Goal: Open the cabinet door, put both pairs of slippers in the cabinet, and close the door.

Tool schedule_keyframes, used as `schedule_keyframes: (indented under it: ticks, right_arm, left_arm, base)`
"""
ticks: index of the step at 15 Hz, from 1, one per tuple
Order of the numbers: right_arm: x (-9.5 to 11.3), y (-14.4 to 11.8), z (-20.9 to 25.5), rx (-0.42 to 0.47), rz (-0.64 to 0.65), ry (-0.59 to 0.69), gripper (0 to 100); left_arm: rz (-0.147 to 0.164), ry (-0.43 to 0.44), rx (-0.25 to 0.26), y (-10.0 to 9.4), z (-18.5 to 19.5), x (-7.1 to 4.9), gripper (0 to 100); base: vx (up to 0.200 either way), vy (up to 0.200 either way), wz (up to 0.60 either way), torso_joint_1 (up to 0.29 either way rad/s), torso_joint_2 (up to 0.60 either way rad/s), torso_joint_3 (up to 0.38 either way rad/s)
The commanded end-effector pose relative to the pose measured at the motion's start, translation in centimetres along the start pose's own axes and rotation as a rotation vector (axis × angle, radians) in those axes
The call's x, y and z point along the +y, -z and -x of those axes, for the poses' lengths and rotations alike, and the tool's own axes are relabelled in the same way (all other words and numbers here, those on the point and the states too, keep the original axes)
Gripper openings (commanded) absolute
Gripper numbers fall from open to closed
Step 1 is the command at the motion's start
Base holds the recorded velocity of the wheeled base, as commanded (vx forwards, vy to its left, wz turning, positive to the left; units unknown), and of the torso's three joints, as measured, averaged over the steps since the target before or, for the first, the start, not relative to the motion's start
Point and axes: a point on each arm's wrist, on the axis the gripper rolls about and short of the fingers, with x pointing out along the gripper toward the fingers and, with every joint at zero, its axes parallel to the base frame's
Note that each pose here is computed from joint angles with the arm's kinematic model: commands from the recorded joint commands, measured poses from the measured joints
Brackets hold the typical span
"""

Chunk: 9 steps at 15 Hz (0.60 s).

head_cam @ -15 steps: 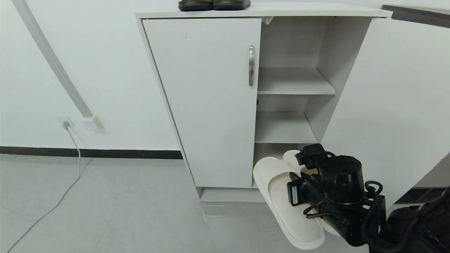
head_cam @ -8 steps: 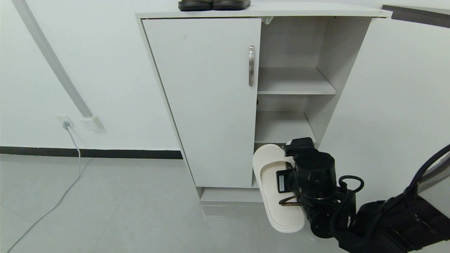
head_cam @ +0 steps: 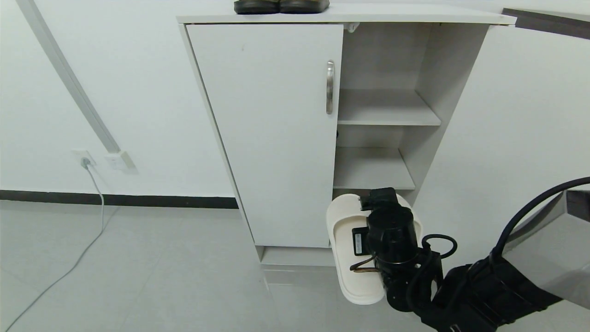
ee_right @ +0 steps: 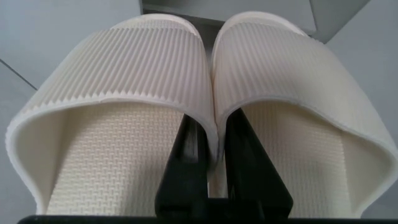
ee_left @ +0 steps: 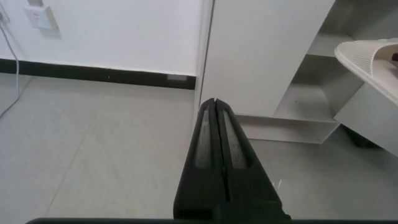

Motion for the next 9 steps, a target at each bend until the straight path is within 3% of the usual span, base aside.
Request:
schedule_keyframes:
  ticks: [1,4,7,9]
  right_arm:
    - [-0.1,0.1,-0.1,0.003,0.003,0.002,0]
    - [0.0,0.4,-0.2,0.009,0.003,0.001,0]
    - [0.5,1.0,-0.6,0.019,0.005,-0.017,0]
    - [1.5,1.1,-1.1,-0.02,-0.021,-0.038,0]
  left_arm:
    - [0.0,-0.001,0.005,0.0,0.0,0.0,0]
    - [0.0,-0.001,0.003,0.0,0.0,0.0,0]
    - [0.0,-0.001,0.003,0.0,0.0,0.0,0]
    - [0.0,-0.002,0.003,0.0,0.0,0.0,0]
  base:
    - [0.0,-0.2,0.0,0.007,0.0,0.007]
    - [0.0,-0.2,0.0,0.006,0.0,0.002]
    - [0.0,0.0,0.0,0.0,0.0,0.0]
    - [0.0,0.0,0.0,0.0,0.0,0.0]
